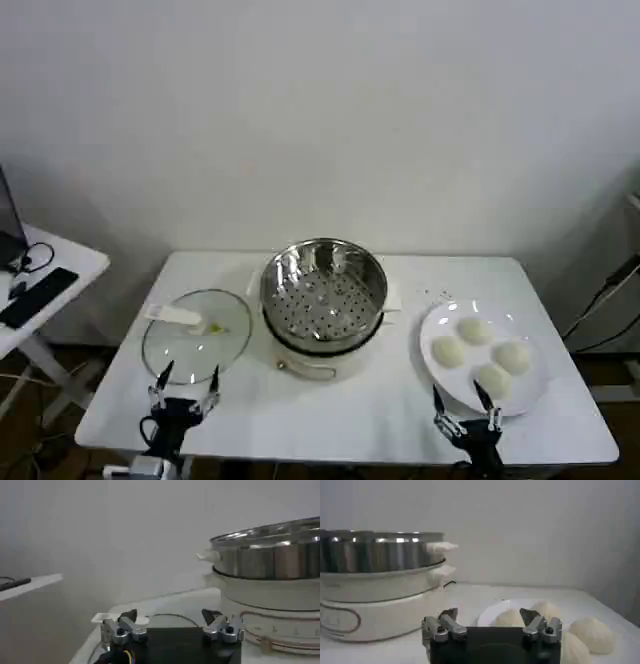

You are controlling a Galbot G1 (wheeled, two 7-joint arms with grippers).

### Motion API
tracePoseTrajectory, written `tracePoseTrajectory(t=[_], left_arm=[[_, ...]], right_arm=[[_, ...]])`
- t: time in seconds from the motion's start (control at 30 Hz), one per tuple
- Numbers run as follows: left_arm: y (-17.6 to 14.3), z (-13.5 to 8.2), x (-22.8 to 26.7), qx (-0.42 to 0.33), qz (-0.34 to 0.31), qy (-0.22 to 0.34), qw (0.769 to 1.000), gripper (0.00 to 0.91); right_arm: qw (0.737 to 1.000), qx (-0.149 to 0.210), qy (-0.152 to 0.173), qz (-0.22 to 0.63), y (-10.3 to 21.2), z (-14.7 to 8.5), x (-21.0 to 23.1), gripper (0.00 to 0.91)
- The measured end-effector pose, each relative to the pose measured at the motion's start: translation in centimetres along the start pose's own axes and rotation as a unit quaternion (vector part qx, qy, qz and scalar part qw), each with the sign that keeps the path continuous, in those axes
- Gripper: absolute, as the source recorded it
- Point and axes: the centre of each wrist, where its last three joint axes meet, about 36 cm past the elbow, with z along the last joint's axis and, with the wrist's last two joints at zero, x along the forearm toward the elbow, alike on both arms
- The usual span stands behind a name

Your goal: Take steamed baozi put them in steamer then cover it.

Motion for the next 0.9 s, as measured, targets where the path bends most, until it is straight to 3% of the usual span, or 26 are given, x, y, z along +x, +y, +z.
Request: tracePoseTrajectory(t=[0.23, 0.5, 0.63, 0.9], left_arm=[[0.1, -0.3, -0.7, -0.005, 0.005, -0.005, 1.000, 0.907], [-0.2, -0.6, -1.5, -0.003, 0.009, -0.009, 1.000, 0.907], [-0.2, -1.2, -2.0, 0.003, 0.006, -0.014, 1.000, 0.907], [0.1, -1.7, -2.3, 0.008, 0.002, -0.018, 1.000, 0.907]], right_arm=[[0.999, 0.044, 0.010, -0.023, -5.2, -3.1, -1.9, 0.907], [0.981, 0.142, 0.066, -0.111, -13.5, -7.8, -5.5, 0.907], [0.960, 0.201, 0.100, -0.169, -17.4, -10.6, -8.2, 0.907], [0.890, 0.310, 0.181, -0.283, -23.6, -17.1, -15.4, 0.907]])
